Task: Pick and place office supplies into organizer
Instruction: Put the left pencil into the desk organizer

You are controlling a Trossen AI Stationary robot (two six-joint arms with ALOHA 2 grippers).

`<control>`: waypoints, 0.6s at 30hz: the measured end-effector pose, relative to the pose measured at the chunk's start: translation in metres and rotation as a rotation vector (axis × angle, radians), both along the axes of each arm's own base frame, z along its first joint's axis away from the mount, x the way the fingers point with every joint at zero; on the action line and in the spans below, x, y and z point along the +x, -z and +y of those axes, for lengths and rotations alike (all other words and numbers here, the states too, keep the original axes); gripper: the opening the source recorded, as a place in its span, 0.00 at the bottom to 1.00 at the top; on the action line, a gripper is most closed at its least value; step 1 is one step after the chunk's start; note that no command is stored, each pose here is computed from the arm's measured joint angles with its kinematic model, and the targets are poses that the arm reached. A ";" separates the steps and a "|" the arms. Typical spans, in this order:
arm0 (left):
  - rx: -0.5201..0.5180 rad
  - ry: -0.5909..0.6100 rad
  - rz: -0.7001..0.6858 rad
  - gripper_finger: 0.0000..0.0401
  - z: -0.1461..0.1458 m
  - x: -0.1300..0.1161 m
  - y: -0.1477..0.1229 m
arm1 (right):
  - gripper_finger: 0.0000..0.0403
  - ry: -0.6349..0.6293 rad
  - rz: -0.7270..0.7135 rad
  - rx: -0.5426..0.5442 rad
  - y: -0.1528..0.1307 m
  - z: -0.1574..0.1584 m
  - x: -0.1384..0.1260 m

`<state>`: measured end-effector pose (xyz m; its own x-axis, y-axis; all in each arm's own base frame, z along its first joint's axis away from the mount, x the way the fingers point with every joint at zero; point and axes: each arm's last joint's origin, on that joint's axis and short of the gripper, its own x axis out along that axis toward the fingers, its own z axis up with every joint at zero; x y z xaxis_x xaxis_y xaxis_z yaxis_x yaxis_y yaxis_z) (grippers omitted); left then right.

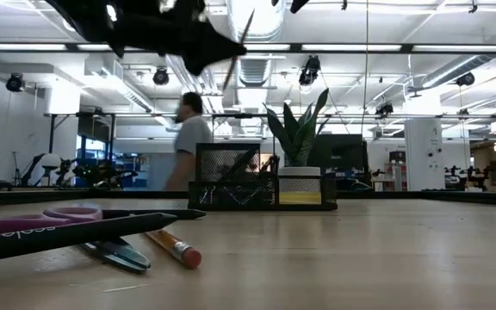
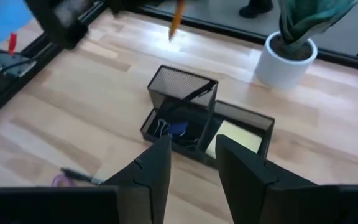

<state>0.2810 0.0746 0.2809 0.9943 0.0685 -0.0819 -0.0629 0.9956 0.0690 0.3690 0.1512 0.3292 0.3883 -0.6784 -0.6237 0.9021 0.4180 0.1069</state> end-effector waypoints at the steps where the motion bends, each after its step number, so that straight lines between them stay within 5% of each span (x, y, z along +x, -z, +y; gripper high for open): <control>1: 0.001 -0.004 0.001 0.02 0.003 0.003 0.004 | 0.29 -0.004 0.007 -0.004 0.000 -0.001 0.000; 8: -0.003 0.015 0.086 0.02 0.005 0.018 0.041 | 0.29 -0.033 0.046 -0.023 0.001 -0.002 0.001; 18: -0.026 -0.072 0.010 0.02 0.001 -0.012 0.075 | 0.26 -0.016 0.111 -0.006 0.015 -0.008 0.003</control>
